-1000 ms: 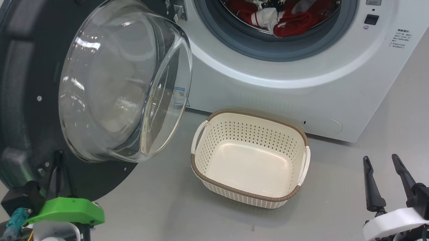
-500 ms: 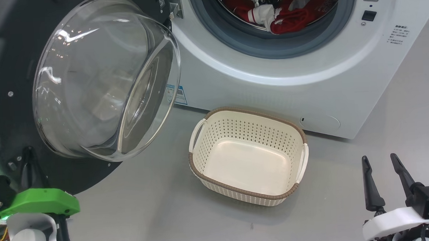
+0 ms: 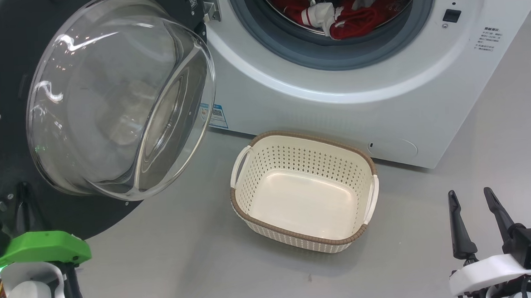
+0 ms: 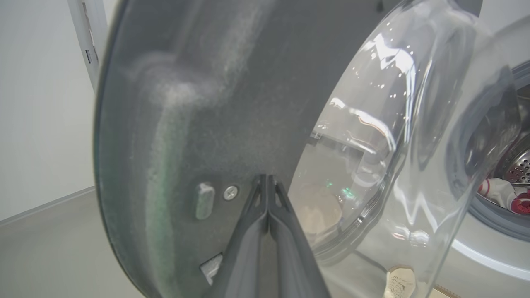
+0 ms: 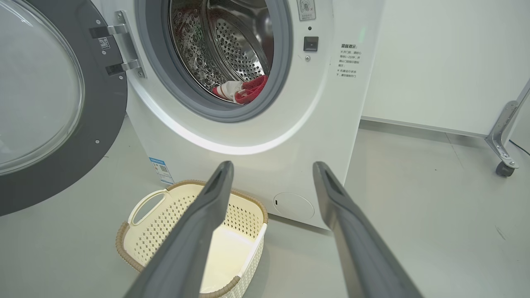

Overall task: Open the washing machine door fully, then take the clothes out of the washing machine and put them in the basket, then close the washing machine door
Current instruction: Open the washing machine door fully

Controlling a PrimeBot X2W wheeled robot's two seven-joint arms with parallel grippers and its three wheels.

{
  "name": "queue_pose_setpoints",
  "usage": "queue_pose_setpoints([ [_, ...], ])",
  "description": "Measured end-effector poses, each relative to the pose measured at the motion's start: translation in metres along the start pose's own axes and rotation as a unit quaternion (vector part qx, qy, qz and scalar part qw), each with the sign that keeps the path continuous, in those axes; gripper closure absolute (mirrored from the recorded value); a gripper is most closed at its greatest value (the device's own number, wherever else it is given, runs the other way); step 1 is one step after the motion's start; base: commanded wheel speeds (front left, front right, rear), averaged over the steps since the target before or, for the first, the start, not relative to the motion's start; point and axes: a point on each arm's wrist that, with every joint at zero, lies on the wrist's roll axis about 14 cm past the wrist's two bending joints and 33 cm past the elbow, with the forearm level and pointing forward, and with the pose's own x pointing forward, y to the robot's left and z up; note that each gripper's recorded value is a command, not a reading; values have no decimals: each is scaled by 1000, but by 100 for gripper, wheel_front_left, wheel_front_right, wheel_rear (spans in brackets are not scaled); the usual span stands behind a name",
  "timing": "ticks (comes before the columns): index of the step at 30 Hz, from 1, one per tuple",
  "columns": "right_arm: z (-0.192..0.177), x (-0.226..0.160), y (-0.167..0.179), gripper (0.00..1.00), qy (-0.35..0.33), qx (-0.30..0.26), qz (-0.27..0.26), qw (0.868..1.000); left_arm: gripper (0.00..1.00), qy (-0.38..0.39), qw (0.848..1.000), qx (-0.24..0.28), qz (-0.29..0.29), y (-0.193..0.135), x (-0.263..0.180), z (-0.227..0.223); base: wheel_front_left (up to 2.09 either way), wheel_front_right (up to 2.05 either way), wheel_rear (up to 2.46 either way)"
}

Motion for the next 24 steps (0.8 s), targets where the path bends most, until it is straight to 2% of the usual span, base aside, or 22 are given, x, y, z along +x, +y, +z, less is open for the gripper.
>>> queue_pose_setpoints([
  [14, 3, -1, -1, 0, -3, -1, 0, 1000, 100, 1, 1000, -6, -11, -8, -16, -8, 0, 0, 0],
  [24, 4, -3, 1, 0, -4, -2, 2, 1000, 100, 17, 997, 14, -77, -36, -42, -23, 0, 0, 0],
])
